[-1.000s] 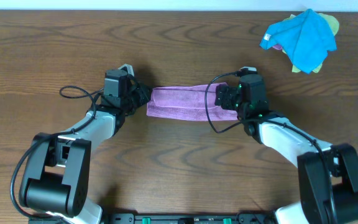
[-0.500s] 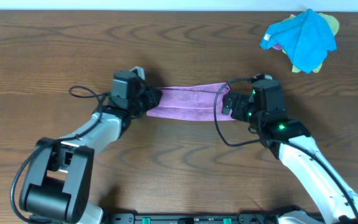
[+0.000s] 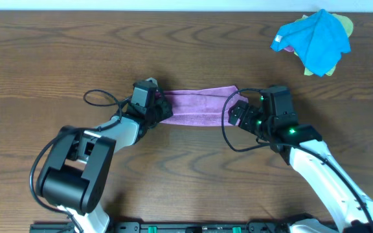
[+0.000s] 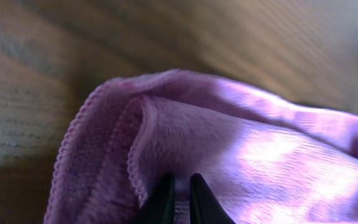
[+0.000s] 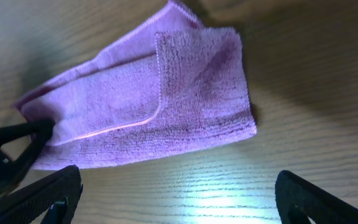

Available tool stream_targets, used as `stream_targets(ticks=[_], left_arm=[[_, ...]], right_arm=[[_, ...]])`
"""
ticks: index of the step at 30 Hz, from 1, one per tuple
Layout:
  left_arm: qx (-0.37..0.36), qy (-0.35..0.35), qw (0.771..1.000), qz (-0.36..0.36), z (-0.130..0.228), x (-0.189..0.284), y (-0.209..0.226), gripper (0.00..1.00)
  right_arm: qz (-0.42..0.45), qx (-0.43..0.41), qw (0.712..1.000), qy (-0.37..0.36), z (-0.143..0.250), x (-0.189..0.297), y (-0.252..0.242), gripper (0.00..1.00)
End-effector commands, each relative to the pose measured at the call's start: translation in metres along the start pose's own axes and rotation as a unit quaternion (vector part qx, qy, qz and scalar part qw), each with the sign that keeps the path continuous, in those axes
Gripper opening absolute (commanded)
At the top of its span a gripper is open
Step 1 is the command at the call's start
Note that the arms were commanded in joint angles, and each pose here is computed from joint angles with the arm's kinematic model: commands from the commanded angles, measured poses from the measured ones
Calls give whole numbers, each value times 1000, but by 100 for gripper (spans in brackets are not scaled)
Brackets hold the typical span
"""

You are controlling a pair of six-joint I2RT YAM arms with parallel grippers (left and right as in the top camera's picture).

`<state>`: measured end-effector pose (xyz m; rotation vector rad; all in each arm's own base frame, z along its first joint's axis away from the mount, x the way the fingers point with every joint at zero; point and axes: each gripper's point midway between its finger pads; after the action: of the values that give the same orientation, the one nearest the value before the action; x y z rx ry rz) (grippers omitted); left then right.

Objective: Fold the cloth

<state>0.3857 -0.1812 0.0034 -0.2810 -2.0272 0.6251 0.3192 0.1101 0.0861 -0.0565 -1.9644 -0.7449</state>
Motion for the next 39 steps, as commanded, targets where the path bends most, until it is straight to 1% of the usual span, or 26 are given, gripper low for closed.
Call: stream_targets(ticks=[1, 6, 16, 22, 24, 25, 26, 28, 29, 30, 33, 34, 35, 39], left_arm=[[-1, -2, 1000, -17, -4, -8, 7, 11], [-3, -7, 1000, -24, -6, -8, 9, 11], [-2, 18, 999, -43, 7, -7, 18, 10], [-4, 23, 999, -46, 9, -7, 19, 10], [-4, 23, 999, -46, 9, -7, 20, 10], [-4, 23, 999, -46, 9, -7, 20, 10], [-4, 23, 999, -46, 9, -7, 20, 10], [-4, 25, 999, -47, 10, -7, 20, 10], [-4, 26, 998, -48, 11, -7, 21, 10], [-5, 28, 998, -49, 11, -7, 21, 10], [-4, 31, 998, -51, 13, -7, 22, 10], [-4, 32, 998, -49, 13, -7, 22, 10], [-4, 32, 998, -49, 13, -7, 21, 9], [-3, 37, 998, -45, 15, -7, 20, 9]], right_arm=[[2, -26, 999, 20, 4, -7, -4, 99], [22, -50, 998, 44, 15, -27, -17, 99], [4, -78, 994, 73, 24, -77, -18, 99], [6, -79, 994, 72, 25, -95, -23, 99], [1, -77, 995, 64, 22, -100, -22, 96], [-1, -76, 995, 59, 20, -102, -21, 93], [-2, -75, 996, 53, 17, -104, -21, 88], [2, -73, 997, 40, 12, -107, -23, 74], [1, -69, 997, 36, 11, -107, -22, 64], [-3, -59, 998, 32, 9, -107, -20, 50], [-15, -34, 999, 22, 3, -107, -15, 19], [-19, -28, 999, 18, 1, -107, -13, 7], [-24, -21, 999, 14, -1, -107, -11, 1], [-44, 15, 999, 1, -8, -105, 0, 1]])
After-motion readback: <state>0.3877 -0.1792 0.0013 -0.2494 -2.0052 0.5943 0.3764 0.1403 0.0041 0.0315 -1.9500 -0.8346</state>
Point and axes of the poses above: each gripper's point midway between its finger pads, its own x axis back along the fingers, its own y axis along the line the jaws close on, z = x × y, and after that the axes turned 6 degrees about -x, right-handed
